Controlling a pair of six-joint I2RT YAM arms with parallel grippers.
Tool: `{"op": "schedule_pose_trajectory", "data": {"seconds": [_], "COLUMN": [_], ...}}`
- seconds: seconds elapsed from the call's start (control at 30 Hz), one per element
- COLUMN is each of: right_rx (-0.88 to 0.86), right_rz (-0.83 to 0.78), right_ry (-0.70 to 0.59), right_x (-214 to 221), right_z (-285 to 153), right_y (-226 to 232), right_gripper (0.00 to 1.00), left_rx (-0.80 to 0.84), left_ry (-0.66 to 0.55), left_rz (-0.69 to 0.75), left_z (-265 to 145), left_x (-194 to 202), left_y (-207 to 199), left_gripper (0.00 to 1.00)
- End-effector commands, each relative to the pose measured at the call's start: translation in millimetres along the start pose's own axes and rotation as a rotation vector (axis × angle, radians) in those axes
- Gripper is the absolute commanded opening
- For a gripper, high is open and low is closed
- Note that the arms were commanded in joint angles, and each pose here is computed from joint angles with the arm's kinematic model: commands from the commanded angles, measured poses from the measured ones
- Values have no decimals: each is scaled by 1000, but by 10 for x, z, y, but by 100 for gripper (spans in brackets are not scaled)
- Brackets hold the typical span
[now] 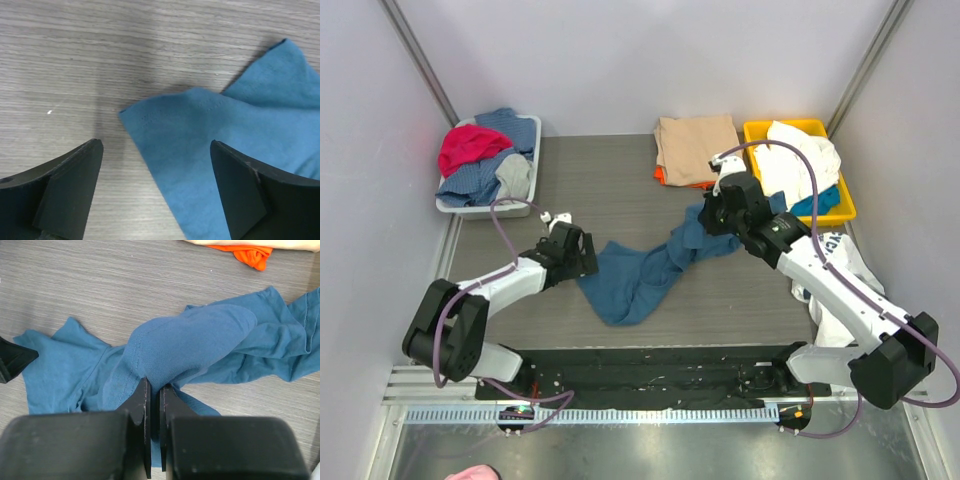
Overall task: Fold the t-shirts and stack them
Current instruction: Move the tshirt to the center of the board, then flatten the tshirt out
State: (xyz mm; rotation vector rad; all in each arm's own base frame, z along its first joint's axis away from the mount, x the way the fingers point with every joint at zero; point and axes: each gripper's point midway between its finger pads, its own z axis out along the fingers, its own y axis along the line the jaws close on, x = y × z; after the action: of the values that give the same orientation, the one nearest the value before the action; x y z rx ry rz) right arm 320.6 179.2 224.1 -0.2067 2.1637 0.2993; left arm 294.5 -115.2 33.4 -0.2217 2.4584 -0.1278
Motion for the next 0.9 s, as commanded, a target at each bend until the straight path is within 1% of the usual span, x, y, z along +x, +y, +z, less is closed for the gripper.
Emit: {"op": "schedule_pose_trajectory", "data": {"seconds": [0.0, 0.1, 0.13, 0.2, 0.23, 0.3, 0.33, 0.4, 0.43, 0.47, 0.53, 0.6, 0.63, 0.67, 0.7, 0.77, 0.8, 0.87], "right_rx": [1, 6, 13, 20, 23, 31, 37, 42, 50, 55, 68, 90, 93, 105, 108, 100, 97, 70], "right_rz": [20, 18, 19, 20, 19, 18, 15, 16, 17, 21, 23, 30, 33, 37, 33, 31, 13, 10], "right_ry": [-84, -86, -84, -86, -86, -83, -77, -75, -75, -76, -74, -91, -109, -125, -139, -193, -210, -286], "right_x": [-194, -176, -163, -154, -139, -118, -91, -77, -61, -60, -43, -81, -135, -184, -230, -429, -504, -797], "right_z": [-102, -121, -123, -135, -140, -144, -136, -133, -133, -135, -129, -158, -201, -228, -269, -402, -453, -661], "right_y": [-9, -20, -38, -60, -68, -86, -101, -112, -130, -138, -163, -206, -210, -233, -242, -223, -220, -166], "right_gripper": [1, 1, 1, 1, 1, 1, 1, 1, 1, 1, 1, 1, 1, 1, 1, 1, 1, 1], "left_rx": [-3, 23, 18, 25, 24, 39, 48, 69, 75, 78, 88, 110, 96, 98, 128, 99, 133, 109], "left_ry": [-25, -14, -1, 7, 20, 33, 41, 61, 63, 62, 62, 1, -1, -31, -114, -169, -274, -335], "left_rz": [-23, -27, -25, -21, -16, -18, -17, -8, -10, -11, -4, -12, 5, 7, 4, 41, 29, 54], "left_z": [148, 201, 239, 271, 299, 323, 330, 349, 348, 340, 272, 98, 19, -87, -319, -611, -955, -1290], "left_x": [-53, -39, -9, 3, 39, 53, 71, 124, 130, 125, 91, -142, -179, -302, -623, -871, -1247, -1488], "left_y": [-51, -130, -130, -171, -179, -222, -242, -281, -291, -292, -313, -375, -340, -349, -439, -377, -464, -401], "left_gripper": [91, 85, 78, 69, 61, 54, 44, 25, 4, 0, 0, 0, 0, 0, 0, 0, 0, 0]}}
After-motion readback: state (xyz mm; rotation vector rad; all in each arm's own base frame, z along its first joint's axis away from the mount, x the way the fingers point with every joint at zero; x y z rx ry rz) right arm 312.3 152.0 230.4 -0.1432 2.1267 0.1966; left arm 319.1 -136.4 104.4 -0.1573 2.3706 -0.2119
